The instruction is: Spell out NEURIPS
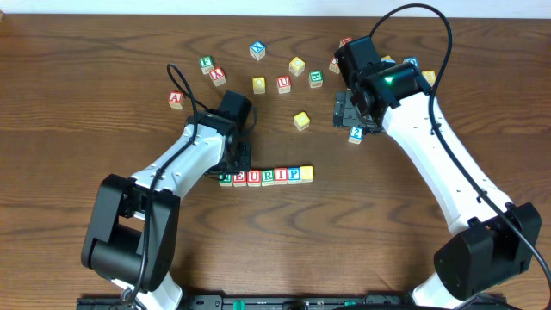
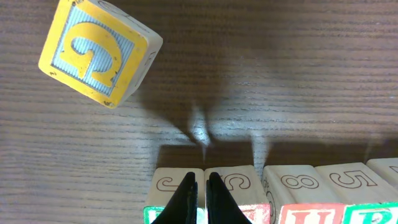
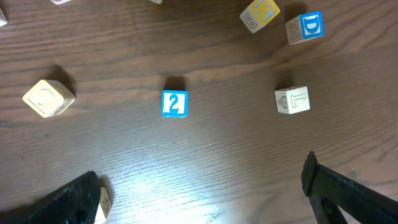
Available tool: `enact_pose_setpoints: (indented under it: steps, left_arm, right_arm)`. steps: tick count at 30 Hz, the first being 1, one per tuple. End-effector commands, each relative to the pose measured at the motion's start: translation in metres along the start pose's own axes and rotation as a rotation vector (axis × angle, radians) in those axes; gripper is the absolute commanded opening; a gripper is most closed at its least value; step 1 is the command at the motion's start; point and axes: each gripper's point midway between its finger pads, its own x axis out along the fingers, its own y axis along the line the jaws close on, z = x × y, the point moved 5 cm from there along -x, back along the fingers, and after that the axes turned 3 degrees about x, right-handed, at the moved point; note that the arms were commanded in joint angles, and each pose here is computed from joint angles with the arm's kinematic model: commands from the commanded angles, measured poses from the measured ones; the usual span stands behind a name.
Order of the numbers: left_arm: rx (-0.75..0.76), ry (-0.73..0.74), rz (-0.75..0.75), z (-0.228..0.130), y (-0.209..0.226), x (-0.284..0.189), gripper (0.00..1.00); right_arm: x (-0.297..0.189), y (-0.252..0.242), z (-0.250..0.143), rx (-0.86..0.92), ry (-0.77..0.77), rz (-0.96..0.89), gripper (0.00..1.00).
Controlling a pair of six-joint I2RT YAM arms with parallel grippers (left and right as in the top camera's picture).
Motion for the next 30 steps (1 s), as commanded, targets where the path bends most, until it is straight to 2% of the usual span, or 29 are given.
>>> enact_pose_setpoints:
  steps: [1,17,30]
  left_arm:
    - [0.007,0.002,0.010,-0.003,-0.002,-0.001,0.07]
    - [0.007,-0.029,0.012,0.004,-0.003,-0.001,0.08]
    - [-0.030,-0.145,0.035,0.037,0.018,-0.014,0.07]
  right_arm:
    - [-0.013,0.000,0.007,0.012,-0.037,0.021,0.99]
    - [-0.013,0.000,0.006,0.012,-0.037,0.021,0.99]
    - [-0.013,0.000,0.007,0.012,-0.039,0.022,0.99]
